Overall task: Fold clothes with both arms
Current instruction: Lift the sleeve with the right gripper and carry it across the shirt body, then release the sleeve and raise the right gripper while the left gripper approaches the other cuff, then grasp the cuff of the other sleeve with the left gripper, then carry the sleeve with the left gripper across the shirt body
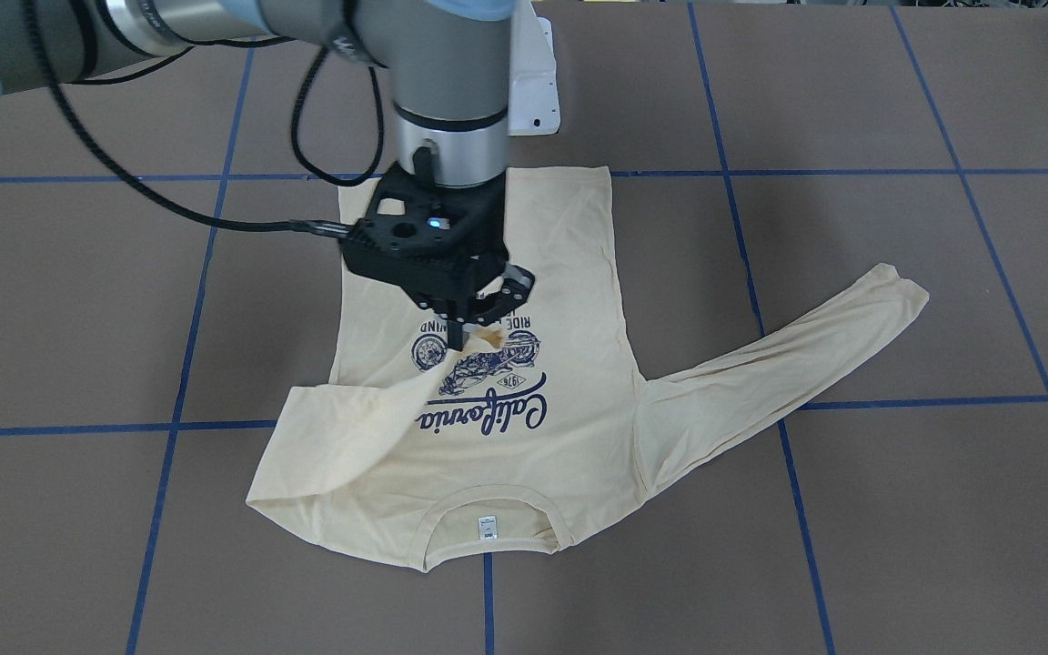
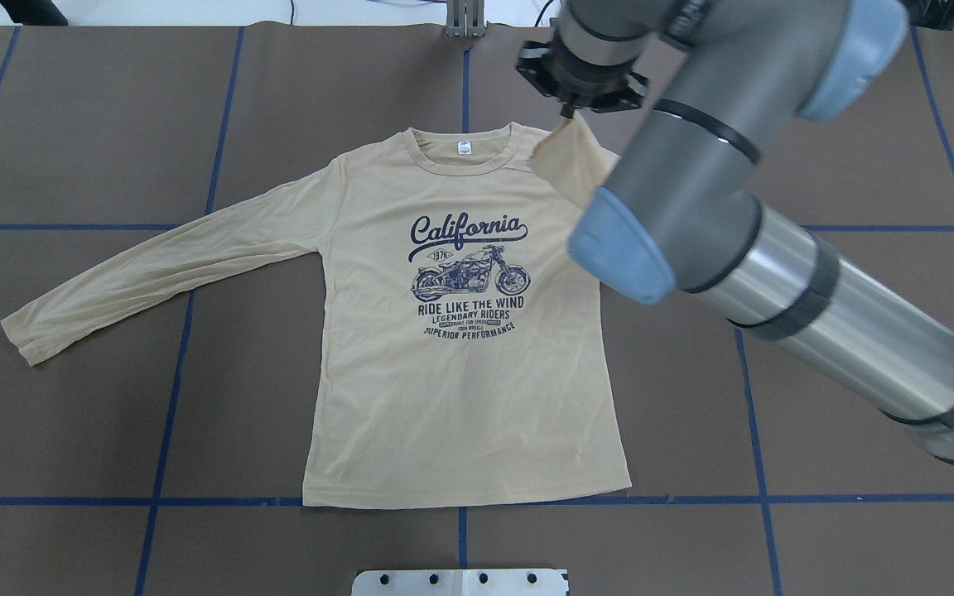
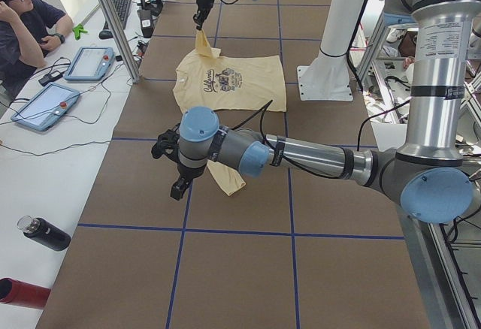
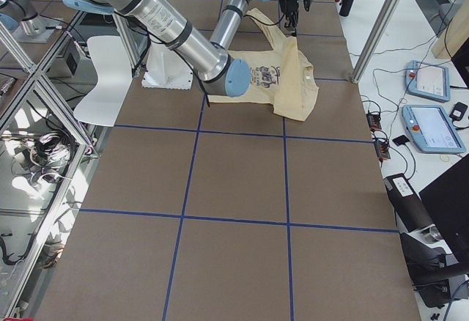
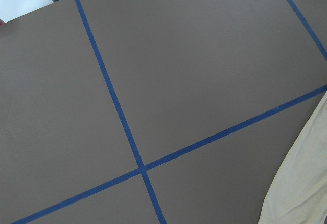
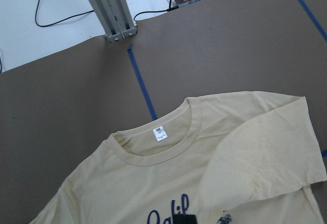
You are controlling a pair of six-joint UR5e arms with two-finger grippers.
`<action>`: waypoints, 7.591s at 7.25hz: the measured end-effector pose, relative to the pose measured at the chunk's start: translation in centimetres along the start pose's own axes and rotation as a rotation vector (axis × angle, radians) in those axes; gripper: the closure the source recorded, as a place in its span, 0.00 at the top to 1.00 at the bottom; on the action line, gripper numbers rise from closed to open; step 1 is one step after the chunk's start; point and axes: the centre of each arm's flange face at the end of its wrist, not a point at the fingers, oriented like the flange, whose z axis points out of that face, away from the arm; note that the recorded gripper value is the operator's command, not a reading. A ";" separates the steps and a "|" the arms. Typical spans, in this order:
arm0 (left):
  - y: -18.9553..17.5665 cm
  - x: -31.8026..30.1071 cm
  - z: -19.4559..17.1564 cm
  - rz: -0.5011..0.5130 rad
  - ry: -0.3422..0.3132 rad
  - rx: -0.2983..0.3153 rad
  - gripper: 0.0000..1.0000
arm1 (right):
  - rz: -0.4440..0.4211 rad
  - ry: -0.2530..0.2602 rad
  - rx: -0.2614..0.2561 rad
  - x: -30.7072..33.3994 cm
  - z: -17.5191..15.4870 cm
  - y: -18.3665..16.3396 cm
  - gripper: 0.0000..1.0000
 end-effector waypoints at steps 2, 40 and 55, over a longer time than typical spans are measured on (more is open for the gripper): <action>0.3 -0.9 0.9 0.004 0.000 0.005 1.00 | 0.010 -0.002 0.034 -7.9 0.5 3.6 0.00; 7.8 25.8 18.8 0.017 0.109 0.008 0.00 | -0.390 -0.026 -0.209 44.8 3.4 -7.0 0.99; -37.0 76.5 13.1 -0.385 0.069 -0.227 1.00 | -0.388 -0.025 -0.211 44.6 3.5 -7.0 0.99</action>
